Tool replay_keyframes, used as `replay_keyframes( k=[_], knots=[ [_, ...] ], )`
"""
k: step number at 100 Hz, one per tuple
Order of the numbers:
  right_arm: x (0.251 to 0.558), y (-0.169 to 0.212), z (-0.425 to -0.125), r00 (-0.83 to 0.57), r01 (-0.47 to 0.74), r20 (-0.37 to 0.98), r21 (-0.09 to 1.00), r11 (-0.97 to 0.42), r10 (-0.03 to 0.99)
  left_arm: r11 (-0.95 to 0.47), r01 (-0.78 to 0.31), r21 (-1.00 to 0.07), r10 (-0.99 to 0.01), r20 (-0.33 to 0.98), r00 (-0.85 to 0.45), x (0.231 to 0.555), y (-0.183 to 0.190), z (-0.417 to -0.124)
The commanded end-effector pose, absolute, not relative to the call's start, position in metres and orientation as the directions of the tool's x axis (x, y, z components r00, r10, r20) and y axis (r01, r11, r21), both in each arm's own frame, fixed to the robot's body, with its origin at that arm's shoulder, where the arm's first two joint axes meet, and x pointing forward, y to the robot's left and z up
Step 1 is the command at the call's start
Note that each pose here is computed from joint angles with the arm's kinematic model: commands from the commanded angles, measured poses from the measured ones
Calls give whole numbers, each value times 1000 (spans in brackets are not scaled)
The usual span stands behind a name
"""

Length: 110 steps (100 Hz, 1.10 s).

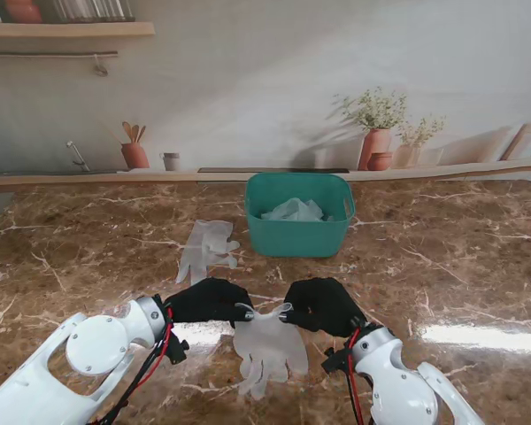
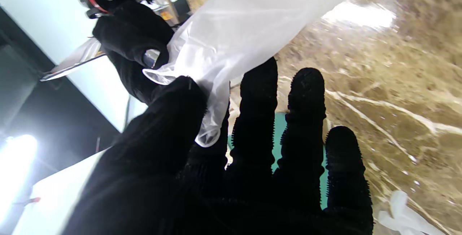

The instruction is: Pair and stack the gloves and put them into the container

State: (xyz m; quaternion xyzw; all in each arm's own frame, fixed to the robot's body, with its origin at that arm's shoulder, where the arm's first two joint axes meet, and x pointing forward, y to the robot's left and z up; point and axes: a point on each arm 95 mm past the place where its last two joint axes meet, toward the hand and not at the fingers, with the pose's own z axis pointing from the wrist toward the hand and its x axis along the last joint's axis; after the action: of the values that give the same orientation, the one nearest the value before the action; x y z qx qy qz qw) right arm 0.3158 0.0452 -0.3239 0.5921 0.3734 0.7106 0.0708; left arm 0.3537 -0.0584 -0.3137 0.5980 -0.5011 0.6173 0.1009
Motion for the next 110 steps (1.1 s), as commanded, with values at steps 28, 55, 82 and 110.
replay_keyframes(
  k=[28, 55, 82, 110],
  knots=[
    [372, 40, -362, -191, 293, 753, 656, -695, 630, -442, -615, -653, -641, 710, -293, 397, -81, -330],
    [406, 37, -376, -201, 227, 639, 768, -599, 743, -383, -531, -756, -731, 600, -326, 430, -100, -343],
    [427, 34, -386, -174, 177, 536, 842, -510, 826, -324, -510, -797, -775, 533, -341, 454, -116, -360],
    [437, 26, -395, -117, 135, 422, 903, -407, 899, -315, -473, -822, -798, 500, -337, 467, -126, -373]
  ],
)
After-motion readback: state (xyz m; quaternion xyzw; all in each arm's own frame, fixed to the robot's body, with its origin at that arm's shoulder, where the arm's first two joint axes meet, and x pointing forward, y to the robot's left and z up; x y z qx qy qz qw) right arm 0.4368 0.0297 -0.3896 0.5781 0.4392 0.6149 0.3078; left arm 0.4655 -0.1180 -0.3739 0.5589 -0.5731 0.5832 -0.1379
